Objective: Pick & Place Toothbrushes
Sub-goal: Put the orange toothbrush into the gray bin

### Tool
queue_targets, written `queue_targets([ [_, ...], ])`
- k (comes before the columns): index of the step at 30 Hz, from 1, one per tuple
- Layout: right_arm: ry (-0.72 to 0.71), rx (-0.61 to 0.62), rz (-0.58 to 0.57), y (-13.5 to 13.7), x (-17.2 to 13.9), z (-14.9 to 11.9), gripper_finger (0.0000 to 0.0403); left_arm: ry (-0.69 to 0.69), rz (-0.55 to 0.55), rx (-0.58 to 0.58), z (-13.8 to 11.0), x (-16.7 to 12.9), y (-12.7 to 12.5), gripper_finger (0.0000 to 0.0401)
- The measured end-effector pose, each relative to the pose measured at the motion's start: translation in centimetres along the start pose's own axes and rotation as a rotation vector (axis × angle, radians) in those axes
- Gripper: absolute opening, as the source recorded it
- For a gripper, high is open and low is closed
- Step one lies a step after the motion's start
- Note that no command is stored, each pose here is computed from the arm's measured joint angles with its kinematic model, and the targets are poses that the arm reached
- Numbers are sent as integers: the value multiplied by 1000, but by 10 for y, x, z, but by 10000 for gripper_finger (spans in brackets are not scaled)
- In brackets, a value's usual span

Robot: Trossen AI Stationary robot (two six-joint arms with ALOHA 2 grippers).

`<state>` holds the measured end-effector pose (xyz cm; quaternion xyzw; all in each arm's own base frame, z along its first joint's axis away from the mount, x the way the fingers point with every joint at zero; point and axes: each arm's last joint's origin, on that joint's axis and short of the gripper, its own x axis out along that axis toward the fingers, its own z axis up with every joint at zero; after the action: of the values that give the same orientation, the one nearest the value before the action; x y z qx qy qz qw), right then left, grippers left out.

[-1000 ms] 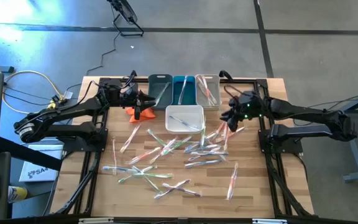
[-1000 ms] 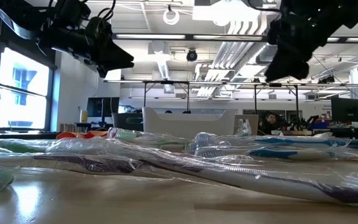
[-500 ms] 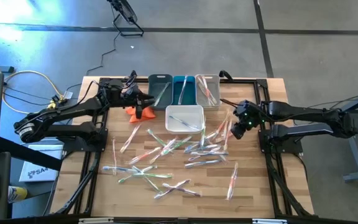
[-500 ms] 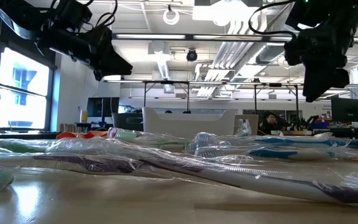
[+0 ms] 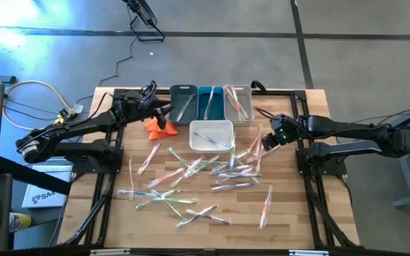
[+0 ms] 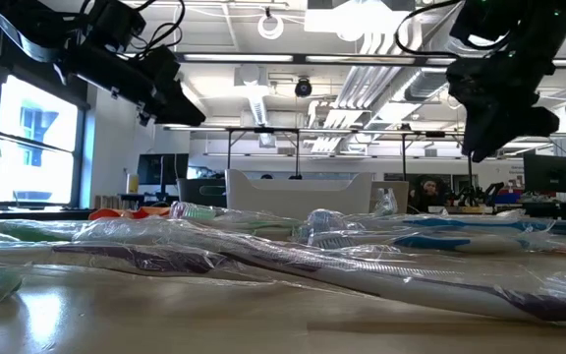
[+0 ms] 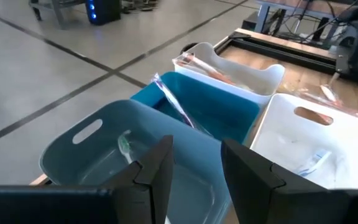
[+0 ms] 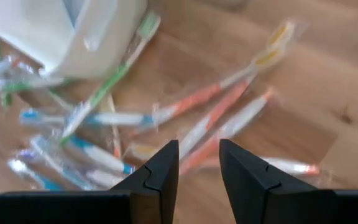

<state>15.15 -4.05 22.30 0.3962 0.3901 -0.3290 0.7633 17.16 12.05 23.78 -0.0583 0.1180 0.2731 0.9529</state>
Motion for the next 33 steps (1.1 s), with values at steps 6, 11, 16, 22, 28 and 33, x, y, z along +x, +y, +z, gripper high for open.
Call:
queue_targets([
  [6, -125, -74, 60, 8, -1, 9, 109, 9, 0, -1, -1, 0, 0, 133],
  [11, -225, -177, 131, 17, -3, 17, 109, 9, 1, -1, -1, 0, 0, 133],
  [16, -304, -253, 183, 24, -6, 23, 109, 9, 1, -1, -1, 0, 0, 133],
  [22, -322, -262, 195, 25, -7, 25, 109, 9, 1, -1, -1, 0, 0, 133],
  [28, -323, -279, 191, 25, -7, 25, 109, 9, 1, -1, -1, 0, 0, 133],
  [33, -326, -294, 187, 25, -7, 25, 109, 9, 1, -1, -1, 0, 0, 133],
])
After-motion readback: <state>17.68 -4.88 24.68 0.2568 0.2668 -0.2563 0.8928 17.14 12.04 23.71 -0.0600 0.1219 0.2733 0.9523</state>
